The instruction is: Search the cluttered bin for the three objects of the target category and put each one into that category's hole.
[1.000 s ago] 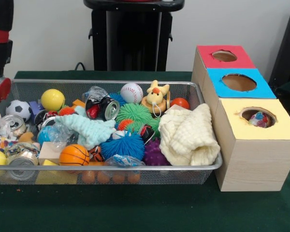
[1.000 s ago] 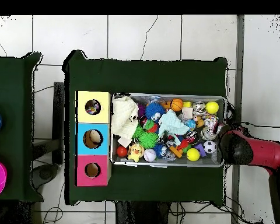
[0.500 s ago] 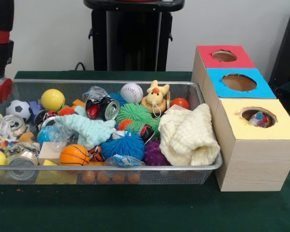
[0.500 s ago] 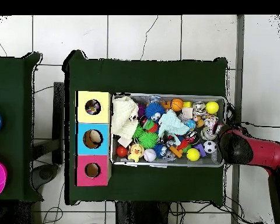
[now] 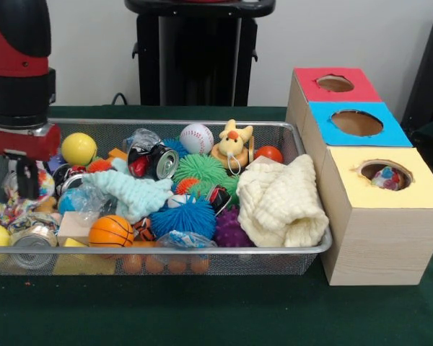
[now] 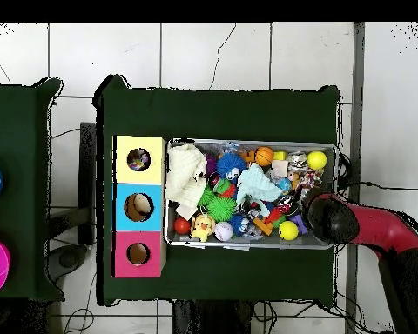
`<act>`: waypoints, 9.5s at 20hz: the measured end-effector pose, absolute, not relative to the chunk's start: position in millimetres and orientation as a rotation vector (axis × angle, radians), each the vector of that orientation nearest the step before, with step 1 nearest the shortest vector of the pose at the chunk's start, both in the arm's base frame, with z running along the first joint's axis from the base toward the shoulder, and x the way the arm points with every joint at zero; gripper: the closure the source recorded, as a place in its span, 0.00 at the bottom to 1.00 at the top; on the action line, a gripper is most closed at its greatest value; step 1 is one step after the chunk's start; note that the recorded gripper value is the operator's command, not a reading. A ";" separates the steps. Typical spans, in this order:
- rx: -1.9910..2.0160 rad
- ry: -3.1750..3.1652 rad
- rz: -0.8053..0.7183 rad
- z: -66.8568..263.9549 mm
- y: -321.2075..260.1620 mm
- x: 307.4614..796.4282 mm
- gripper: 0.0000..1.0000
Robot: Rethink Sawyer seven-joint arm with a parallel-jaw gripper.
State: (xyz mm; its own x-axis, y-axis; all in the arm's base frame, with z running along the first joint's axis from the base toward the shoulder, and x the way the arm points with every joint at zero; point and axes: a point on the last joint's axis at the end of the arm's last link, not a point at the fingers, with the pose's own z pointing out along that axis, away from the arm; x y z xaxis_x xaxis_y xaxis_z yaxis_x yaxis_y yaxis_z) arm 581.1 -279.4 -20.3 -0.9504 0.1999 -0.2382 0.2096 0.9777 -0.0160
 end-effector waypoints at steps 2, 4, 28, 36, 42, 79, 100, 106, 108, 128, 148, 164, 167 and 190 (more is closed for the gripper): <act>0.312 2.907 -0.017 -21.0 -265.9 578.2 1.00; 0.318 2.917 -0.001 -20.8 -261.1 576.5 1.00; 0.339 3.028 -0.048 47.3 -252.2 575.7 1.00; 0.334 3.028 -0.054 47.9 -252.8 575.6 0.00; 0.329 3.027 -0.058 47.7 -253.1 575.3 0.00; 0.187 2.958 -0.141 -20.9 -265.8 552.3 0.00; 0.239 2.940 -0.182 13.0 -278.6 566.1 0.00; 0.258 2.935 -0.203 30.1 -283.1 572.5 0.00; 0.256 2.935 -0.204 30.5 -282.5 573.0 0.00; 0.269 2.941 -0.174 5.9 -281.6 578.1 0.00; 0.283 2.891 -0.214 18.7 -299.3 597.5 0.00; 0.308 2.754 -0.218 39.1 -322.5 612.7 1.00; 0.314 2.738 -0.218 39.9 -326.4 612.8 1.00; 0.461 2.782 -0.130 61.9 -318.2 622.2 1.00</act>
